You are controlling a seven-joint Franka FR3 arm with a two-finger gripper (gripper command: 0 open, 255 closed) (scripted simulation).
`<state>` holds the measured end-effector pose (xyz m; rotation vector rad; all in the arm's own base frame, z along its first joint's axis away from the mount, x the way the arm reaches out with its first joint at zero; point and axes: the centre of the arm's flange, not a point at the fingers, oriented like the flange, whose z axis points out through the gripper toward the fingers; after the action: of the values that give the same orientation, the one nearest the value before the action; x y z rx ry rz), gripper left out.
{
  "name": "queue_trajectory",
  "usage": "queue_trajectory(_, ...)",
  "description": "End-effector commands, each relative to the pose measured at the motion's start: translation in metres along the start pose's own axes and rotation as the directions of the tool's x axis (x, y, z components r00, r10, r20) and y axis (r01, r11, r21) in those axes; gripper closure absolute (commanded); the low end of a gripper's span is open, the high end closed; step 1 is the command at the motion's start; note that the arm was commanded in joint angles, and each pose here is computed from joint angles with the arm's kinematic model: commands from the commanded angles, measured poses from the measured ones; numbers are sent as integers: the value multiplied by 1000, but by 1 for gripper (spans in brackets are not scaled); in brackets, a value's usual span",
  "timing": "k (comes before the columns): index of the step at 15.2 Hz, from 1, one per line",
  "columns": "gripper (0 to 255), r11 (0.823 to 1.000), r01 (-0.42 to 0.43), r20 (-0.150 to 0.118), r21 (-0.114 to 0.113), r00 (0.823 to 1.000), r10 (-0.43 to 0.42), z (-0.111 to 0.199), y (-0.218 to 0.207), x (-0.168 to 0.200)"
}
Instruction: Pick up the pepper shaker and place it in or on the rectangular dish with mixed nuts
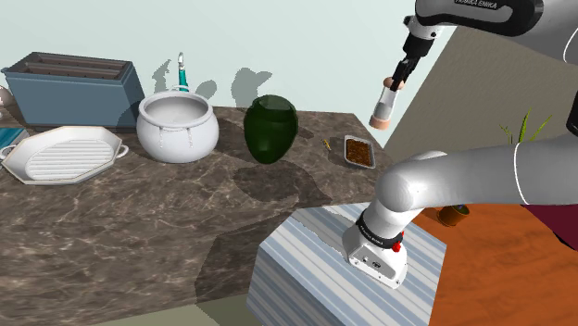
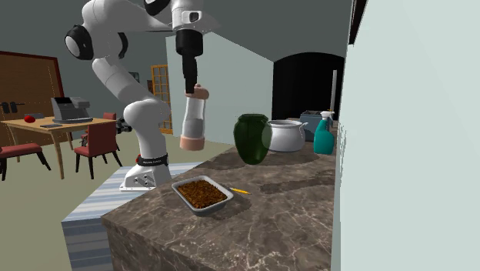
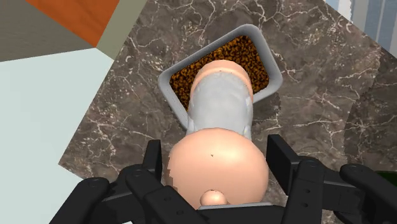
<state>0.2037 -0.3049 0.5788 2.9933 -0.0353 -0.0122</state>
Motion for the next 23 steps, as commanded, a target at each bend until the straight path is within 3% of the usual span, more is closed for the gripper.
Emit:
queue_trajectory(1, 255, 1000, 0, 0, 0, 1000, 0, 8, -2, -2)
queue_trajectory(23, 255, 1000, 0, 0, 0, 1000, 0, 123, -19, -2)
